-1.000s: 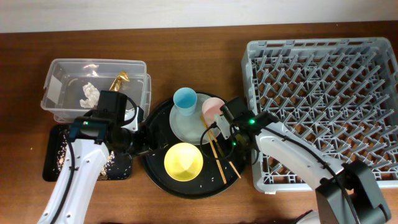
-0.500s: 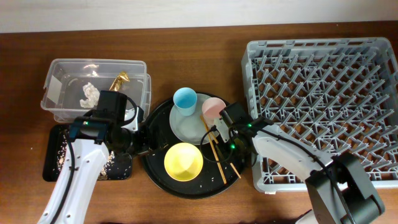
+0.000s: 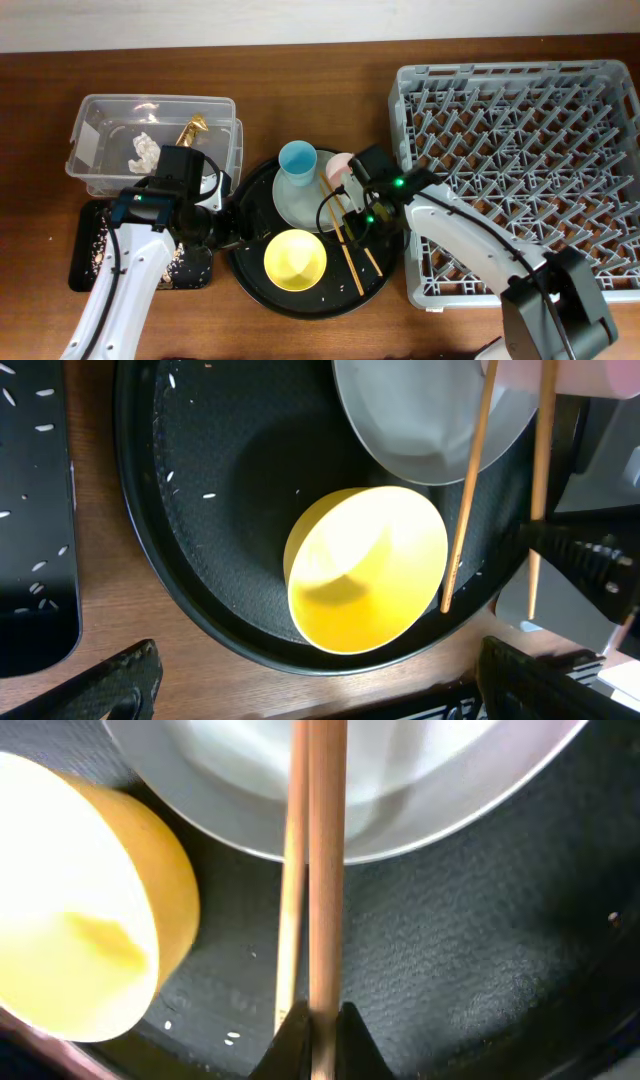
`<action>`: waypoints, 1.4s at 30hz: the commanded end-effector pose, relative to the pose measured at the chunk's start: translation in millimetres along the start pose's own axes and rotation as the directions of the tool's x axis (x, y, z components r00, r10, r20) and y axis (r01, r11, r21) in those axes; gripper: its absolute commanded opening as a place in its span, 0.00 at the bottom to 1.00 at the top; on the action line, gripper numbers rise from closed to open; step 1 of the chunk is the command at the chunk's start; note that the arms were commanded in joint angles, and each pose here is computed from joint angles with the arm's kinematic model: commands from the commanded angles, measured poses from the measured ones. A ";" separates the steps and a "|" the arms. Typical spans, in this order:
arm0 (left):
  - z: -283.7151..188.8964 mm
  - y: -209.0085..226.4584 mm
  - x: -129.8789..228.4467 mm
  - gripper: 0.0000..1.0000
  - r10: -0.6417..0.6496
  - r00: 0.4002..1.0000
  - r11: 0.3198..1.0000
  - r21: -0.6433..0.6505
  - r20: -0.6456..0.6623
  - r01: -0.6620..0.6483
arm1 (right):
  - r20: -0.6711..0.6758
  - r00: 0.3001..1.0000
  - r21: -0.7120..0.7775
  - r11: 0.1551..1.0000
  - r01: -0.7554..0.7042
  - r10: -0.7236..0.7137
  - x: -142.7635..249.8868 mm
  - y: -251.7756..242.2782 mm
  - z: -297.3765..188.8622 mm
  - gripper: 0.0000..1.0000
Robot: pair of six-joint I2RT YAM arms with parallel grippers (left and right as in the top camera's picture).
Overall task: Sort waste into correct bins and load items into the dishwasher rack
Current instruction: 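Carry the chopstick with right gripper and drop it into dish rack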
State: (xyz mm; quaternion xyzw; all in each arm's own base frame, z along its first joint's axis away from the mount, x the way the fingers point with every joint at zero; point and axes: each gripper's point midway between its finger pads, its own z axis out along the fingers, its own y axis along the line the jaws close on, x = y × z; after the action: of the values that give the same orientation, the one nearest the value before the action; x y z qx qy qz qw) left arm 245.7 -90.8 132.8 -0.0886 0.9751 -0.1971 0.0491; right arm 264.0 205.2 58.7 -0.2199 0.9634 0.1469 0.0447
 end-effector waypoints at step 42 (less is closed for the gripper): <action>-3.2 -3.9 -1.2 0.99 0.013 1.000 1.000 0.011 0.009 -0.013 | 0.098 0.944 0.026 0.947 -0.320 0.316 -31.9 -135.7 -80.3 0.55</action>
State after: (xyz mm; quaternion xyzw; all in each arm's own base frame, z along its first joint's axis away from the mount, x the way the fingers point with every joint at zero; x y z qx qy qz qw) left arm 245.8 -90.8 132.8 -0.0884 0.9751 -0.1971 0.0493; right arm 353.3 74.1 110.8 -0.0504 0.9858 0.1381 0.0809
